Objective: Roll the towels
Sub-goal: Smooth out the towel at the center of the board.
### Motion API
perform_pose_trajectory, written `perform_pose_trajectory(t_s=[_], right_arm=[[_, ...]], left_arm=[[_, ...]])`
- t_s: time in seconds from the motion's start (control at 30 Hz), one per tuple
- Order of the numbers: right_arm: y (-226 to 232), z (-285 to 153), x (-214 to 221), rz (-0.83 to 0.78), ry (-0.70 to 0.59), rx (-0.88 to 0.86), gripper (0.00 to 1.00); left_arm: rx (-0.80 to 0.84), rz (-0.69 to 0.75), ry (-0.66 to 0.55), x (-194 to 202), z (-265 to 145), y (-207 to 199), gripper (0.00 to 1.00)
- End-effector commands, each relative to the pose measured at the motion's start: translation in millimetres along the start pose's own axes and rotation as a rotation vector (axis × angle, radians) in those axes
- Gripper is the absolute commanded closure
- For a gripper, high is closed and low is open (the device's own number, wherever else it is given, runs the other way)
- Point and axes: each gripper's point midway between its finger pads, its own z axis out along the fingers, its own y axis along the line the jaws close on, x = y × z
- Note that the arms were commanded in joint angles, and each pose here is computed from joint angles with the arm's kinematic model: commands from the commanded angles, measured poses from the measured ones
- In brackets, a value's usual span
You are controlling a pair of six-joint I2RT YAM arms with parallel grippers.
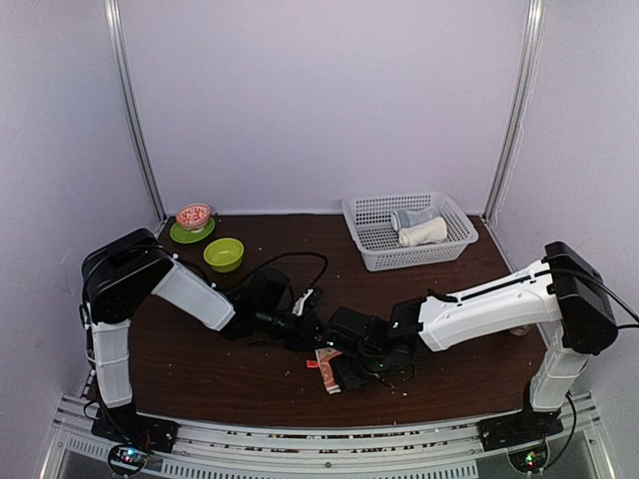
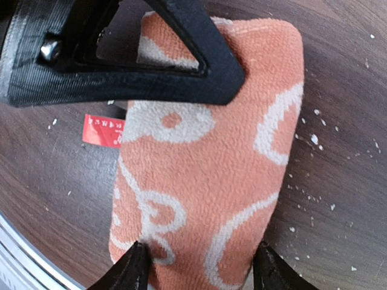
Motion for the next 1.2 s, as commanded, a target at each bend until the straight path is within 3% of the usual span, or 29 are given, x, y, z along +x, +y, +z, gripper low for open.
perform_pose_trajectory(t_s=[0.0, 0.23, 0.6, 0.77, 0.97, 1.17], right_arm=[[-1, -28, -2, -0.003, -0.015, -0.020, 0.40], [-10, -55, -37, 0.050, -0.150, -0.033, 0.38], [-13, 0, 1, 0.029, 0.000, -0.001, 0.50], [-16, 11, 14, 0.038, 0.037, -0.004, 0.50], [-4, -29, -17, 0.045, -0.088, -0.086, 0.40], [-21, -58, -43, 0.141, -0.207, -0.182, 0.36]], left_arm=[[-0.152, -0.117, 0.058, 26, 1, 51, 0.95], [-0.154, -0.107, 0.049, 22, 0, 48, 0.94], [-0.170, -0.105, 0.053, 24, -3, 49, 0.94], [-0.179, -0.097, 0.058, 24, -4, 49, 0.94], [-0.181, -0.073, 0.055, 20, -7, 41, 0.94], [-0.180, -0.048, 0.047, 16, -13, 30, 0.77]])
